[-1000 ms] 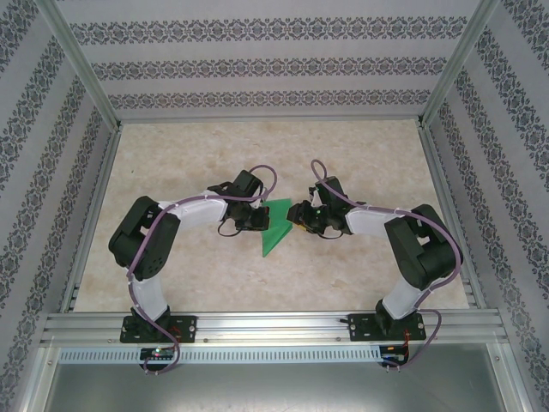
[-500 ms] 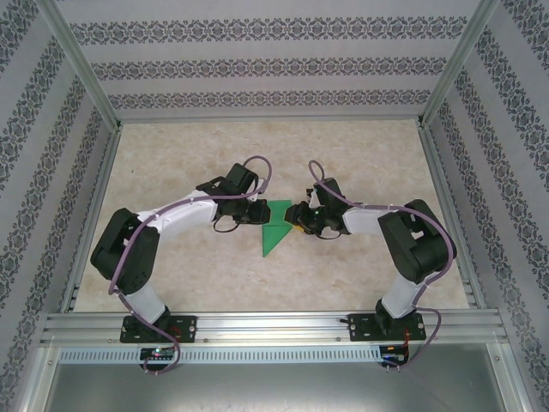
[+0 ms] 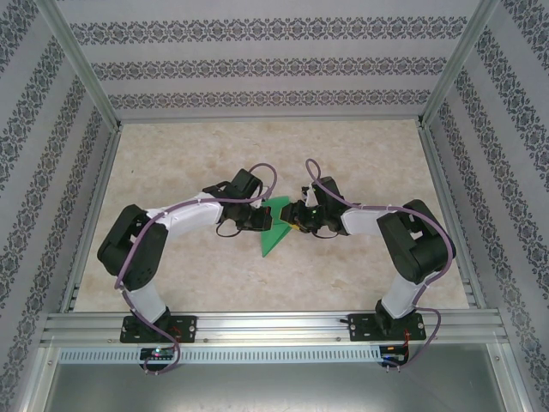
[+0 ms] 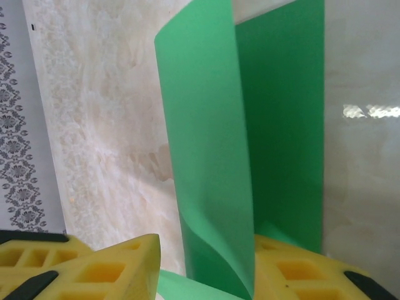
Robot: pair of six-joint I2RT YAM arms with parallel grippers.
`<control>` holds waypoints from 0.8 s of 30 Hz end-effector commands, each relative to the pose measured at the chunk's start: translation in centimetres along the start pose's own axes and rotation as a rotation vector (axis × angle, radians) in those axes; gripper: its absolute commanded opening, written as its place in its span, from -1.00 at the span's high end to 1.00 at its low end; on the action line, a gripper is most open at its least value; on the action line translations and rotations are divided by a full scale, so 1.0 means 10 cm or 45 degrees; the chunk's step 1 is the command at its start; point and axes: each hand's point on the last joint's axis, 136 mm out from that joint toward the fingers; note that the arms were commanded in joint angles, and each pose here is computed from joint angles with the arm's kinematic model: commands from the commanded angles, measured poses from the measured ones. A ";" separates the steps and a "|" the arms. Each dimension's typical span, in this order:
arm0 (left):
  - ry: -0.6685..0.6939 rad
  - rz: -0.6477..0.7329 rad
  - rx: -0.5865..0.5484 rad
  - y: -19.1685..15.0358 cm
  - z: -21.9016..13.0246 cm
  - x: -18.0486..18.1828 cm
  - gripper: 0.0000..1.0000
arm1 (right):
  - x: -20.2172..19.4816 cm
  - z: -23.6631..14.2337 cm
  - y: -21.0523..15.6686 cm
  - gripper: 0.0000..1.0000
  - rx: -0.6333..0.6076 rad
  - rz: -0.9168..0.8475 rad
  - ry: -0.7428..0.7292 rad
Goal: Fold a paper plane with a square sheet of paper (pick it up from the middle)
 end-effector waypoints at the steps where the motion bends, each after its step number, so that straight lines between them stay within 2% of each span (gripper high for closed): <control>1: 0.097 -0.026 0.010 -0.05 0.14 0.17 0.91 | 0.07 0.04 -0.02 0.22 0.030 -0.063 0.035; 7: 0.134 -0.033 0.003 -0.02 0.24 0.26 0.92 | 0.09 0.06 -0.06 0.23 0.071 -0.095 0.043; 19: 0.097 -0.022 0.028 -0.06 0.32 0.25 0.92 | 0.11 0.15 -0.11 0.27 0.149 -0.183 0.042; 24: 0.113 -0.015 0.015 -0.05 0.27 0.25 0.92 | 0.01 0.04 -0.03 0.21 0.067 -0.144 -0.013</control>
Point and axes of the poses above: each hand's point on the last joint's axis, 136 mm out from that joint toward the fingers, its own z axis out along the fingers, its own x axis along the line the jaws close on, y = z × x, and after that the axes turned 3 degrees about z, right-handed
